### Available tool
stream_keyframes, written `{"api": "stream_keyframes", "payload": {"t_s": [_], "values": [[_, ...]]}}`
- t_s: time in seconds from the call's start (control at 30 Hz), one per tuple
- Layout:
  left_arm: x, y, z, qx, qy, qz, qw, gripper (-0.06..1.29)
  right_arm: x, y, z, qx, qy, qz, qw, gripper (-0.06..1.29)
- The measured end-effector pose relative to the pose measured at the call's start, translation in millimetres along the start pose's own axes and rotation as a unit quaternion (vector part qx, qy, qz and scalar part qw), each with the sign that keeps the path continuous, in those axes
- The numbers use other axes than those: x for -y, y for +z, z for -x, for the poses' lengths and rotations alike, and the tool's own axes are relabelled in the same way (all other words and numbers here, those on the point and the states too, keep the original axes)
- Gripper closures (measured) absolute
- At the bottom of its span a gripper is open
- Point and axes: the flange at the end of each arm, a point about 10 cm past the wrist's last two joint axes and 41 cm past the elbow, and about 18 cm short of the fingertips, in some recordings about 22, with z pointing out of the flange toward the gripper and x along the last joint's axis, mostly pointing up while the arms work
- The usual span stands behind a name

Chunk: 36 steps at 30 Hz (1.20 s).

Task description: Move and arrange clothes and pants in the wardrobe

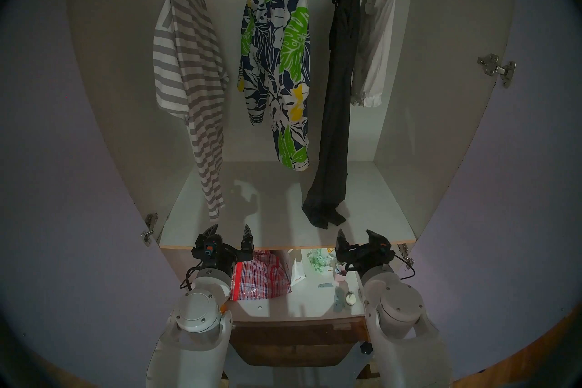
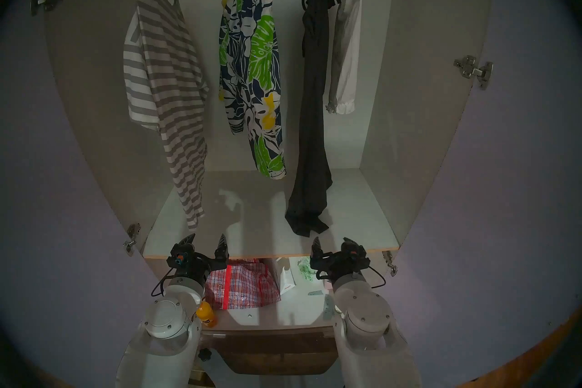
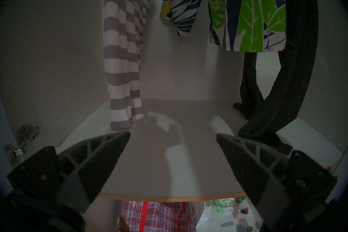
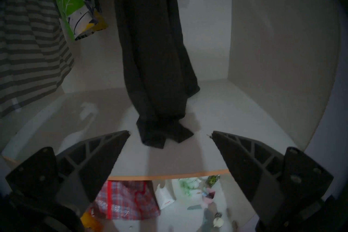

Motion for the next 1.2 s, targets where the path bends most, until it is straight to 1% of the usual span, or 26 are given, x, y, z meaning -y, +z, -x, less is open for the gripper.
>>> {"api": "stream_keyframes", "payload": {"t_s": [0.03,0.1,0.17,0.2,0.27,0.33,0.43,0.47,0.6,0.7,0.77,0.83,0.93,1.0,1.03,1.13,1.17,1.2], "values": [[0.0,0.0,0.0,0.000,0.000,0.000,1.0000,0.00,4.4,1.1,-3.7,0.005,0.004,-0.005,1.0000,0.03],[0.1,0.0,0.1,0.000,0.000,0.000,1.0000,0.00,11.3,4.9,-11.0,0.020,0.023,-0.012,0.9995,0.03],[0.0,0.0,0.3,0.000,0.000,0.000,1.0000,0.00,22.1,9.4,-23.6,0.020,0.055,-0.025,0.9979,0.03],[0.1,0.0,0.3,0.000,0.000,0.000,1.0000,0.00,26.1,11.5,-28.3,0.020,0.065,-0.030,0.9972,0.03],[0.2,0.0,0.5,0.001,0.000,-0.001,1.0000,0.00,37.1,17.4,-44.2,0.014,0.090,-0.036,0.9952,0.03],[0.2,0.0,0.5,0.001,0.000,-0.001,1.0000,0.00,42.1,23.5,-60.5,0.009,0.114,-0.025,0.9931,0.03],[0.2,-0.1,0.5,0.001,0.000,-0.001,1.0000,0.00,52.3,29.7,-77.0,0.002,0.144,-0.014,0.9895,0.03],[0.2,-0.1,0.5,0.001,0.000,-0.001,1.0000,0.00,58.5,31.6,-83.4,-0.002,0.157,-0.012,0.9875,0.03],[0.2,-0.1,0.4,0.001,0.000,-0.001,1.0000,0.00,71.6,37.1,-101.5,-0.008,0.181,0.007,0.9835,0.03],[0.2,-0.2,0.4,0.001,0.000,-0.001,1.0000,0.00,78.0,40.5,-116.5,-0.029,0.188,0.036,0.9812,0.03],[0.2,-0.1,0.4,0.001,0.000,-0.001,1.0000,0.00,76.5,39.6,-121.8,-0.051,0.202,0.062,0.9761,0.03],[0.2,-0.1,0.4,0.001,0.000,-0.001,1.0000,0.00,76.7,37.9,-123.6,-0.069,0.219,0.089,0.9693,0.03],[0.0,-0.2,0.4,0.001,0.000,0.000,1.0000,0.00,80.0,37.3,-130.1,-0.090,0.242,0.116,0.9590,0.03],[0.1,-0.2,0.4,0.001,0.000,0.000,1.0000,0.00,82.4,40.3,-142.4,-0.097,0.252,0.118,0.9556,0.03],[0.0,-0.2,0.4,0.001,0.000,0.000,1.0000,0.00,83.9,41.5,-147.9,-0.100,0.254,0.114,0.9551,0.03],[0.0,-0.2,0.4,0.001,0.000,0.000,1.0000,0.00,91.0,45.7,-161.9,-0.101,0.263,0.098,0.9544,0.03],[0.0,-0.2,0.4,0.001,0.000,0.000,1.0000,0.00,93.7,47.3,-166.9,-0.099,0.270,0.094,0.9532,0.03],[0.0,-0.2,0.4,0.001,0.000,0.000,1.0000,0.00,96.0,48.6,-171.6,-0.096,0.276,0.098,0.9513,0.03]]}}
